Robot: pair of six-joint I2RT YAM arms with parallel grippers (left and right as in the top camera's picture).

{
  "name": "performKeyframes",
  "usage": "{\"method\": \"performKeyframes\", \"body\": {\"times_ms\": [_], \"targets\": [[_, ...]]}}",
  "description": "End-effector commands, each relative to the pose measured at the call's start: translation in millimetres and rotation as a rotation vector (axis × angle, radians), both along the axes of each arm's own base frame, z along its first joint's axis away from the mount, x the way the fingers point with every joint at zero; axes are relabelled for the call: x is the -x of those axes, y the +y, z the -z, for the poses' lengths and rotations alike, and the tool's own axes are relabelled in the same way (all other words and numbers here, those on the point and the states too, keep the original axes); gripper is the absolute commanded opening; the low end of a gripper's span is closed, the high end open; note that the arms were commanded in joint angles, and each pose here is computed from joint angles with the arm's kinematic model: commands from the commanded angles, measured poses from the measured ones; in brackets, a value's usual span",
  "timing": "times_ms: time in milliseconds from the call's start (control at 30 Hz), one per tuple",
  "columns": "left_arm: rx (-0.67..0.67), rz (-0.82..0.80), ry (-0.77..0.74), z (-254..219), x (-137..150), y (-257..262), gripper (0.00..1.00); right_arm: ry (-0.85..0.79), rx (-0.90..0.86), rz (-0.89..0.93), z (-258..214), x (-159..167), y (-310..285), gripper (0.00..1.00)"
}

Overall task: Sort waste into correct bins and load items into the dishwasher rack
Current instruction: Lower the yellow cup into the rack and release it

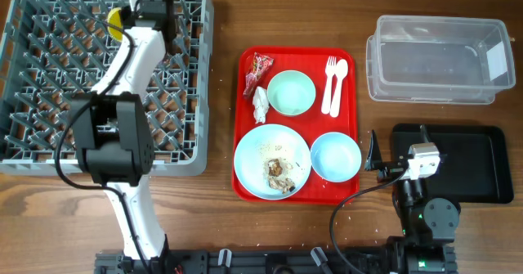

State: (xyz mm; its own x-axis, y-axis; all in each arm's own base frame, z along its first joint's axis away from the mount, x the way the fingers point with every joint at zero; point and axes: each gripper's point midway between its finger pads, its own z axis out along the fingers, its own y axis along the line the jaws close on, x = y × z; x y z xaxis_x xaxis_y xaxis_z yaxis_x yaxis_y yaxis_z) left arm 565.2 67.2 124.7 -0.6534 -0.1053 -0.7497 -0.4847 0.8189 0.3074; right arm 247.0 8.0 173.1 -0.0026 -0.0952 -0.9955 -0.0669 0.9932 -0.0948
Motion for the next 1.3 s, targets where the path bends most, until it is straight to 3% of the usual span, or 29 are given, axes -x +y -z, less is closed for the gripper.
{"method": "performKeyframes", "body": {"times_ms": [0,33,133,300,500,700,833,933,1267], "targets": [[0.053,-0.009,0.023,21.0,0.3,8.5,0.29,-0.010,0.008,0.012,-2.0,0.2,-2.5,1.00],[0.054,-0.013,0.021,20.9,0.4,9.4,0.26,-0.010,0.008,0.012,-2.1,0.2,-2.5,1.00],[0.057,-0.014,0.023,21.3,1.3,8.0,0.04,-0.010,0.009,0.012,-2.1,0.2,-2.5,1.00],[0.195,-0.003,-0.008,5.8,8.3,-12.3,0.04,-0.010,0.008,0.012,-2.1,0.2,-2.5,1.00],[0.651,0.292,-0.088,-59.3,15.7,-55.1,0.04,-0.010,0.008,0.012,-2.1,0.2,-2.5,1.00],[1.167,0.473,-0.156,-73.0,34.3,-11.2,0.04,-0.010,0.008,0.012,-2.0,0.2,-2.5,1.00],[1.392,0.520,-0.195,-59.3,49.3,27.6,0.04,-0.010,0.009,0.012,-2.1,0.2,-2.5,1.00],[1.570,0.692,-0.245,-65.2,60.2,31.4,0.04,-0.010,0.008,0.012,-2.0,0.2,-2.5,1.00],[1.663,0.666,-0.214,-39.2,59.4,30.1,0.04,-0.010,0.008,0.012,-2.1,0.2,-2.5,1.00]]}}
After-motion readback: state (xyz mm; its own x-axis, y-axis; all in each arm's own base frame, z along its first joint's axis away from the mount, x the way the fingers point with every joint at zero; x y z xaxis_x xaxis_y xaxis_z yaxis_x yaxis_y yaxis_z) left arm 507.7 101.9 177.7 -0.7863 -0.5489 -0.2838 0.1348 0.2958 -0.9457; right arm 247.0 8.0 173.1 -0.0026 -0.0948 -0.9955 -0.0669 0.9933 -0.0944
